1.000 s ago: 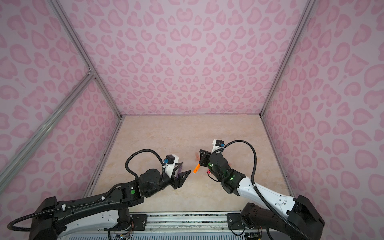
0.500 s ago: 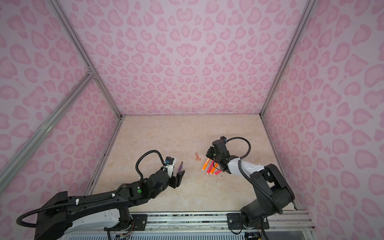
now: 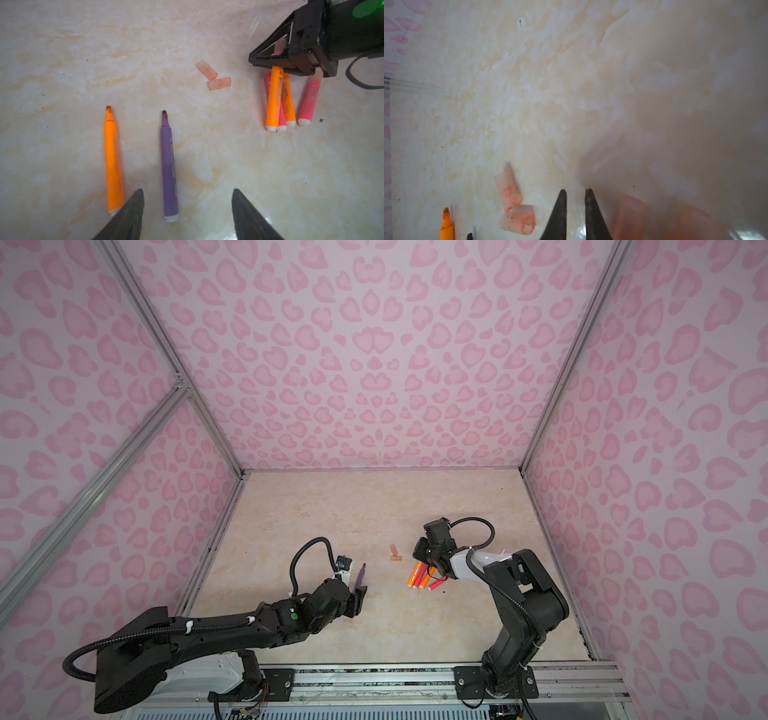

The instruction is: Insert the pens into the pen caps

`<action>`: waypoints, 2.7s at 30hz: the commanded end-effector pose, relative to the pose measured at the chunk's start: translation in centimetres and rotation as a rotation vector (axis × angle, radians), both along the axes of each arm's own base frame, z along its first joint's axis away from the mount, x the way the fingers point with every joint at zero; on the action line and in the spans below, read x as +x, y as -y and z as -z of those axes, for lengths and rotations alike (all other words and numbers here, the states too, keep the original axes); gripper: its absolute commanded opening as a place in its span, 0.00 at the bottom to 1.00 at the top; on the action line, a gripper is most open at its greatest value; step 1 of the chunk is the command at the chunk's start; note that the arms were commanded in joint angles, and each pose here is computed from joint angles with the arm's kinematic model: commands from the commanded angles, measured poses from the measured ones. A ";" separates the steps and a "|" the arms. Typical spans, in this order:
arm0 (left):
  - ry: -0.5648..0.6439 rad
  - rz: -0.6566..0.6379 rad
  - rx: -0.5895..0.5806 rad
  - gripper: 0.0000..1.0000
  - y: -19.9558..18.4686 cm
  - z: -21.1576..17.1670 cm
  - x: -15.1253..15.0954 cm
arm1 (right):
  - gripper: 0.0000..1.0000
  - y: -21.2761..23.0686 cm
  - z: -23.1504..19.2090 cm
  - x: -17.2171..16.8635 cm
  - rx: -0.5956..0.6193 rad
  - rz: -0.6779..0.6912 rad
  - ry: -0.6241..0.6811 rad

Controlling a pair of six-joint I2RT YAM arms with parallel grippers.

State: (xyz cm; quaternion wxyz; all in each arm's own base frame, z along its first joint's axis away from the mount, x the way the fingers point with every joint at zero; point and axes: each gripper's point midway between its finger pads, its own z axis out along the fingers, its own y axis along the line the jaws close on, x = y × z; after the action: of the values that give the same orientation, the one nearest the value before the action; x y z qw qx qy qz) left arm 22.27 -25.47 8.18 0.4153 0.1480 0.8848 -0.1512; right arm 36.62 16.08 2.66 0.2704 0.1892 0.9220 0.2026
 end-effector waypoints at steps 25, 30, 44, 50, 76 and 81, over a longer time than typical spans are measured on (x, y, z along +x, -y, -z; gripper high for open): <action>-0.049 0.015 -0.015 0.65 0.5 1.3 -0.6 | 0.24 4.2 -0.6 -1.0 -0.304 0.037 -0.027; -0.057 0.015 -0.009 0.65 0.5 1.6 -0.6 | 0.24 4.1 -2.5 -1.0 -0.349 0.049 0.013; -0.095 -0.021 0.054 0.60 0.0 4.4 -0.1 | 0.30 1.4 -9.9 -3.4 -0.379 0.019 0.213; -0.109 -0.035 0.091 0.54 0.1 5.5 0.4 | 0.32 0.8 -11.8 -4.5 -0.367 0.006 0.270; -0.101 -0.023 0.051 0.05 1.2 4.1 1.7 | 0.45 -3.0 -16.4 -8.8 0.023 -0.121 0.511; -0.046 0.032 -0.056 0.03 2.7 -0.3 1.8 | 0.51 -5.8 -17.6 -10.1 0.184 -0.176 0.564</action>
State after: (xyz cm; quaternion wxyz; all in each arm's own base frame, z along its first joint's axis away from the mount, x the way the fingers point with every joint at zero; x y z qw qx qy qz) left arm 24.08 -26.99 6.24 0.3841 0.1361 0.9003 -0.1528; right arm 26.53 19.88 17.75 0.4648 0.0643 0.8379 0.2786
